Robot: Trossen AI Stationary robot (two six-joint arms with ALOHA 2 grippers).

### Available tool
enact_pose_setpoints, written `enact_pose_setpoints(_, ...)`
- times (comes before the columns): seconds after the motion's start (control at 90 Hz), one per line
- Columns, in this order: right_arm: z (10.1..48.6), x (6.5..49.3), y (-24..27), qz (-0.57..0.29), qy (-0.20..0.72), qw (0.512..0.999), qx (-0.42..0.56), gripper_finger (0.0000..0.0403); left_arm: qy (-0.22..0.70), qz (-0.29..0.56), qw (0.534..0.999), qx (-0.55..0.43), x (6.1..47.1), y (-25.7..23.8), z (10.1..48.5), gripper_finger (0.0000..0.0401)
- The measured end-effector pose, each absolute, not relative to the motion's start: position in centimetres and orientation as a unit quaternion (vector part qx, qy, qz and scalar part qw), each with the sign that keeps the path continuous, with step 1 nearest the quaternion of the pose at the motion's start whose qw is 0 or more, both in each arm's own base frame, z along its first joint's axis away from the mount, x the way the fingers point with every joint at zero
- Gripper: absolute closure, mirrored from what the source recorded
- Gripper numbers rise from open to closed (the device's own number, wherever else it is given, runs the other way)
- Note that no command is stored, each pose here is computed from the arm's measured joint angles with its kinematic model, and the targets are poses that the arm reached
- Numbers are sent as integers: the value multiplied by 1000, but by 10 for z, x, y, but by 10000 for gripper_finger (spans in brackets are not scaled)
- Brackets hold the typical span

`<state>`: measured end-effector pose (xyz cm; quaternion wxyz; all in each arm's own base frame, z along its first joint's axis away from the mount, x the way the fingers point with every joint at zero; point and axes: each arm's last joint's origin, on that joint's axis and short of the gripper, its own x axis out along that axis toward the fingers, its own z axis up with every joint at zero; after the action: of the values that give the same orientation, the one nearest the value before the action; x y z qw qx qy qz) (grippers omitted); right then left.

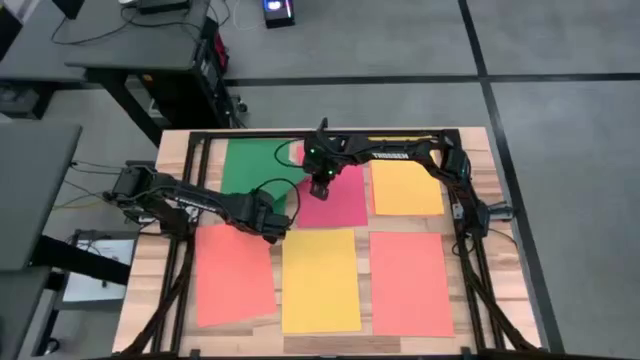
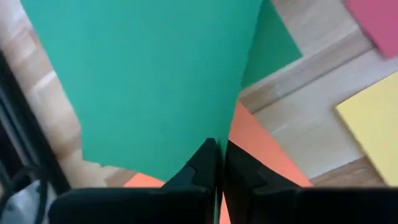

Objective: Organize paper
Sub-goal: Stack the green paper on top of the green paper

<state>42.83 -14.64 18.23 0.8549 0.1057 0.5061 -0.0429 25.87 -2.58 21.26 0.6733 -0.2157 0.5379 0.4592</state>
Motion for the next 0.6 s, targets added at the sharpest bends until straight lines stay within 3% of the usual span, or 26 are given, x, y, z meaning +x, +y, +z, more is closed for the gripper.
enact_pose_setpoints(0.156,175,434,-135,-32,513,852,101,403,527,477,667,-223,257,-25,213,401)
enact_pose_setpoints(0.6,169,450,-139,-84,447,873,175,403,478,471,712,-206,252,-18,194,401)
